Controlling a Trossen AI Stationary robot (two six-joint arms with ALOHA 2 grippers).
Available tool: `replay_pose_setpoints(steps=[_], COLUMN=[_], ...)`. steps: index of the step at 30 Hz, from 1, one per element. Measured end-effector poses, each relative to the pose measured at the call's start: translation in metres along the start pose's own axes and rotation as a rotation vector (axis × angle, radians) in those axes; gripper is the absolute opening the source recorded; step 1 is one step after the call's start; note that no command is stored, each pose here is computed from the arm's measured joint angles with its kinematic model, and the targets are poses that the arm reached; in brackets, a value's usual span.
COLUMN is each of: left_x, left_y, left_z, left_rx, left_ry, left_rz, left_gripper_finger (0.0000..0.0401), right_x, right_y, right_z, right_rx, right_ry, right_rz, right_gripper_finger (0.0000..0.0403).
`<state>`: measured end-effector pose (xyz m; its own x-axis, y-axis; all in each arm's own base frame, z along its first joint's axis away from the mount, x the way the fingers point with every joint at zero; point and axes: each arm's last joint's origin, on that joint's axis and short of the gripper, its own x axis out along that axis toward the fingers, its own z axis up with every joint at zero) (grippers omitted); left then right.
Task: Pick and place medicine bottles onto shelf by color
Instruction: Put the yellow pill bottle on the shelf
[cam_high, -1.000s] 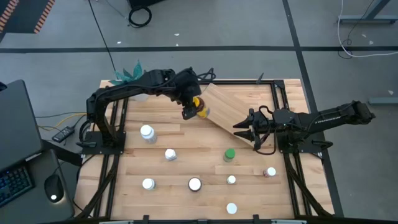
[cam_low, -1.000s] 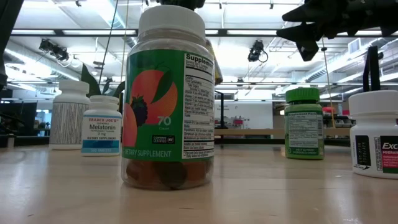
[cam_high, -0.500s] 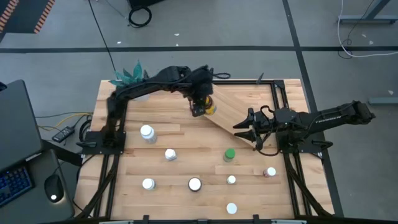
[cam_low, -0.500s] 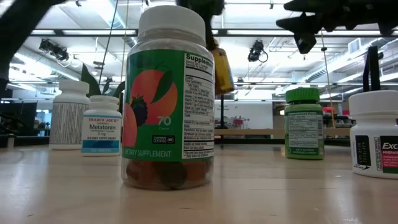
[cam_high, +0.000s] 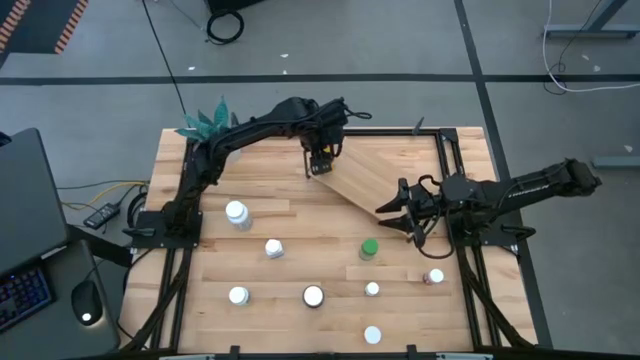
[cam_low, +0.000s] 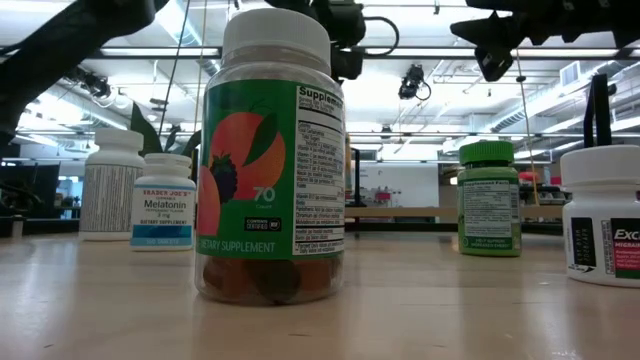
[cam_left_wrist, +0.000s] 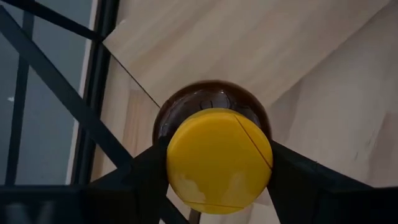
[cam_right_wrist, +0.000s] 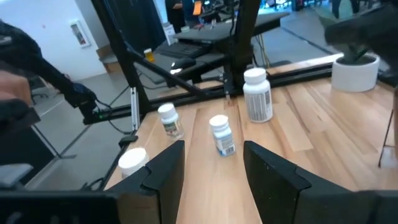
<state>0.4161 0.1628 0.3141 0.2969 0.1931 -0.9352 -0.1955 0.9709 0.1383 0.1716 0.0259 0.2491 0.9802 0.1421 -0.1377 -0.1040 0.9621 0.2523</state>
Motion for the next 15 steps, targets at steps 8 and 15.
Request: replay_pose_setpoints(steps=[8,15], left_x=[0.0,0.013], left_y=[-0.001,-0.001], left_z=[0.0,0.003], left_rx=[0.017,0.02], left_ry=[-0.003,0.01], left_rz=[-0.009,-0.021], left_gripper_finger=[0.0231,0.0242], right_x=[0.003,0.008], right_y=[0.003,0.004], right_z=[-0.009,-0.014], right_rx=[0.013,0.02], right_ry=[0.077,0.105], right_rz=[0.007,-0.012], right_gripper_finger=[0.0172,0.0172])
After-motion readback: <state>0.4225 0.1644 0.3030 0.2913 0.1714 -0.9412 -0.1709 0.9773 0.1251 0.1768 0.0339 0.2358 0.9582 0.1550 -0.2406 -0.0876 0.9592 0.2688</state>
